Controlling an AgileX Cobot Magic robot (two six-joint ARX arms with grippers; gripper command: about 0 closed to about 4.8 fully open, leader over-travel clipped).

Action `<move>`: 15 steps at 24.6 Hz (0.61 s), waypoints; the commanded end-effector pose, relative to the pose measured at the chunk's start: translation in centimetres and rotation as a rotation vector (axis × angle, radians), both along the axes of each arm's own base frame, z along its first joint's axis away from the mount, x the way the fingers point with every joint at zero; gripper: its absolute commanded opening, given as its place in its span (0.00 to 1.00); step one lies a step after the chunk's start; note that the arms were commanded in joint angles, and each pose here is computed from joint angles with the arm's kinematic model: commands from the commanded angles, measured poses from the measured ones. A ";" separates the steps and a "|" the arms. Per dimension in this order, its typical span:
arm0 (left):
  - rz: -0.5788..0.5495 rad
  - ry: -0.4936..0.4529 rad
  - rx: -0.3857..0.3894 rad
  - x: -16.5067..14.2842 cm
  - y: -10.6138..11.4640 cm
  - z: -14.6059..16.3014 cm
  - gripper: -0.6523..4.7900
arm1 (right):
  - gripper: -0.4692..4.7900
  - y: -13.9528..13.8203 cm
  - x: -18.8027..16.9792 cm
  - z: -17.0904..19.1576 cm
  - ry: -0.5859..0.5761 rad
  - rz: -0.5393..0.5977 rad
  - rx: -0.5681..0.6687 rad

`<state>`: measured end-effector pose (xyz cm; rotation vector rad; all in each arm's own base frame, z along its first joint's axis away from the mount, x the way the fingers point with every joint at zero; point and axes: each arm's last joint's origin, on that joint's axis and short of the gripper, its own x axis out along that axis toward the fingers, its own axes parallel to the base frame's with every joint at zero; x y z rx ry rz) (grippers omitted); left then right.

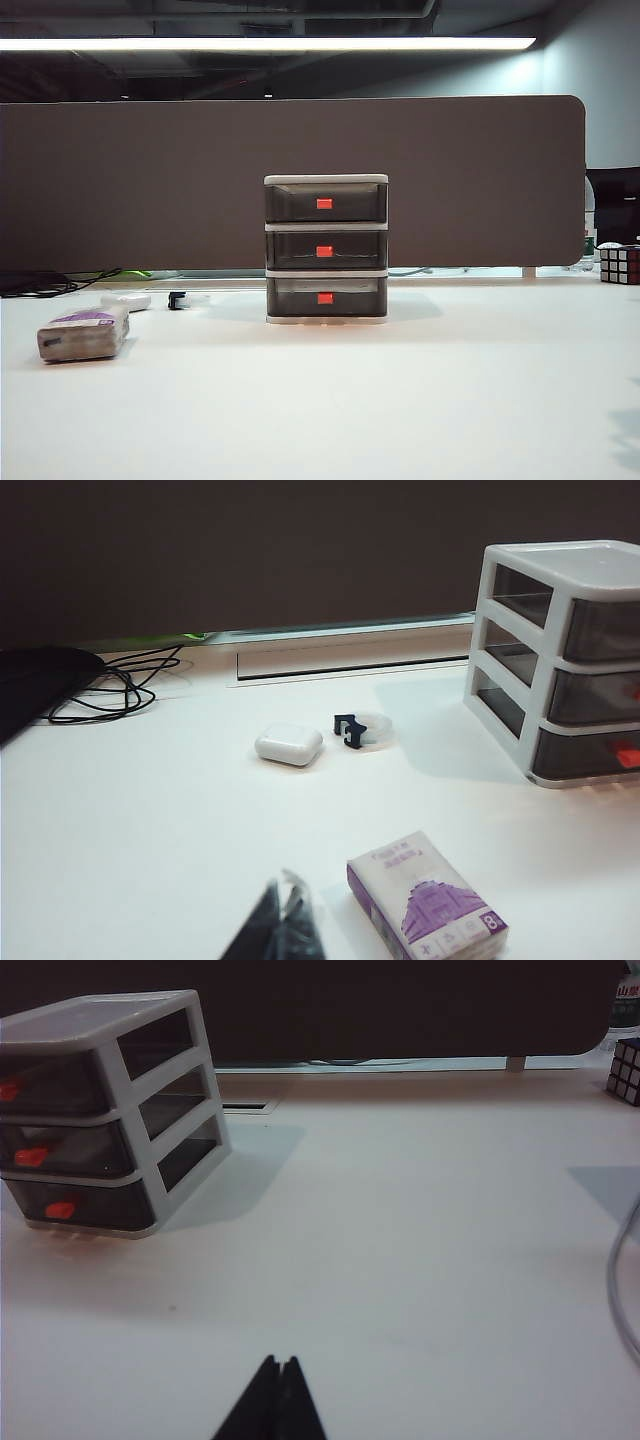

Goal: Open the second layer of the drawer on the table, pick up a pack of napkins on the table and put it in, and finally close the drawer.

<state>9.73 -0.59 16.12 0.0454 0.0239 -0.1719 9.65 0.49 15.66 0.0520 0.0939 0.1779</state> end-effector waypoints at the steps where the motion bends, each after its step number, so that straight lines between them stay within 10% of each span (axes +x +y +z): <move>1: -0.005 -0.011 -0.007 0.0 0.0 0.3 0.11 | 0.08 0.0 0.0 -0.1 -0.008 -0.002 -0.003; 10: -0.009 -0.010 -0.010 0.0 0.0 0.3 0.11 | 0.08 0.0 0.0 -0.1 -0.007 0.001 0.000; 15: -0.236 0.058 -0.236 -0.2 -0.7 0.3 0.11 | 0.08 0.5 -0.1 -0.1 0.024 0.153 0.127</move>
